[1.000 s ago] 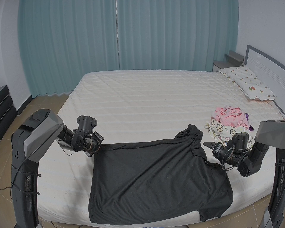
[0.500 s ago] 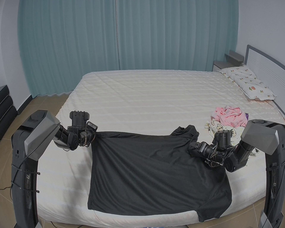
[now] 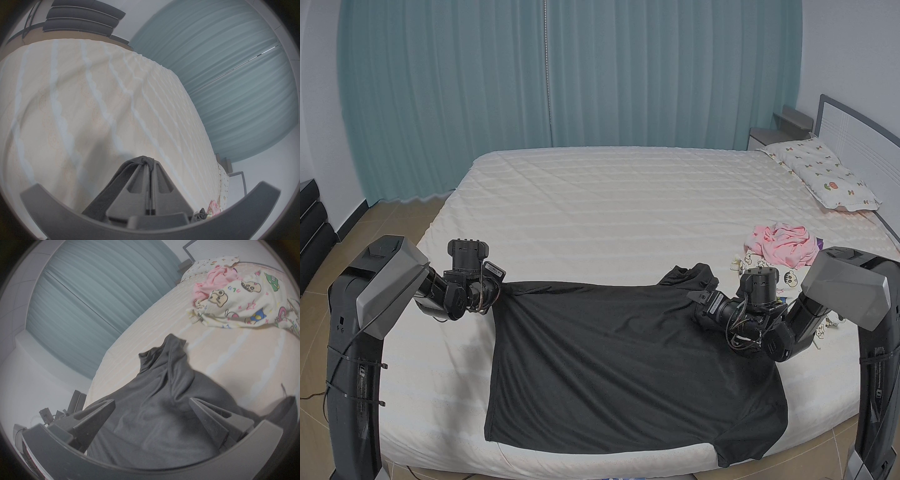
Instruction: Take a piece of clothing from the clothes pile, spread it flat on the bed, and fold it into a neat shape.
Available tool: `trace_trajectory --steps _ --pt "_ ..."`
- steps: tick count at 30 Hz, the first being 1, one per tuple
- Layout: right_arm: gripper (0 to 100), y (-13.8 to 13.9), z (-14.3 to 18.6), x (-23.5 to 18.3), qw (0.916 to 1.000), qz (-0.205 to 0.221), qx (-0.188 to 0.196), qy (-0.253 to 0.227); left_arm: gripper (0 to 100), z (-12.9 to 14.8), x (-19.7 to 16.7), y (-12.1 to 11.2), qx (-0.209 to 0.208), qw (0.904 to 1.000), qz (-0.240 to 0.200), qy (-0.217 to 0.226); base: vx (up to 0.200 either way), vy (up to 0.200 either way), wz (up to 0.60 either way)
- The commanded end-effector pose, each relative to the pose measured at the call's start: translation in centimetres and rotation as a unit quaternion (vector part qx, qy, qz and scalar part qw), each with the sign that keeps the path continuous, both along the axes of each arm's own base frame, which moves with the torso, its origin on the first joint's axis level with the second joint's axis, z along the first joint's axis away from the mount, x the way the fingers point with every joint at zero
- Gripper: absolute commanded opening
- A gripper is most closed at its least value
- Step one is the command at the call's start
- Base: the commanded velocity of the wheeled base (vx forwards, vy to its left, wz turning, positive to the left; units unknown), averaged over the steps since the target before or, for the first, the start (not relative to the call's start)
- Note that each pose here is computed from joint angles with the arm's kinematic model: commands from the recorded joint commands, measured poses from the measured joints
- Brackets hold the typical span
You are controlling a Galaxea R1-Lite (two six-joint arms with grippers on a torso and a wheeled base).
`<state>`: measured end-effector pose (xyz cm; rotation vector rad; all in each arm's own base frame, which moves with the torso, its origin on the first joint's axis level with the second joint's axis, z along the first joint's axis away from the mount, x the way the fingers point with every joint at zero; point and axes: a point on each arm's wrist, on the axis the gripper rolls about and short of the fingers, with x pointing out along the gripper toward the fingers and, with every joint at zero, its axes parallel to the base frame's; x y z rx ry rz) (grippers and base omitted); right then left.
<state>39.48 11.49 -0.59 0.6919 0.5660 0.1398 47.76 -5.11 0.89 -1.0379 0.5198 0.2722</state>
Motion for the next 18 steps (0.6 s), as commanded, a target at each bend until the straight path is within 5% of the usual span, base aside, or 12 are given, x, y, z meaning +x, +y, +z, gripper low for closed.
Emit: trace_trajectory --steps 1,11,18 --pt "100 1.8 -1.8 0.1 0.9998 0.017 -0.003 0.013 0 -0.3 -0.1 0.0 0.0 1.0 0.0 0.006 0.0 0.0 0.0" --pt "100 0.8 -3.7 3.1 0.9976 -0.045 -0.035 0.037 0 -0.4 -0.2 0.0 0.0 1.0 0.0 0.009 0.0 0.0 0.0" --pt "100 -3.0 -2.9 4.7 0.9934 -0.109 -0.034 0.008 0 -0.5 -0.3 0.0 0.001 0.9999 0.001 0.011 0.0 0.0 0.0"
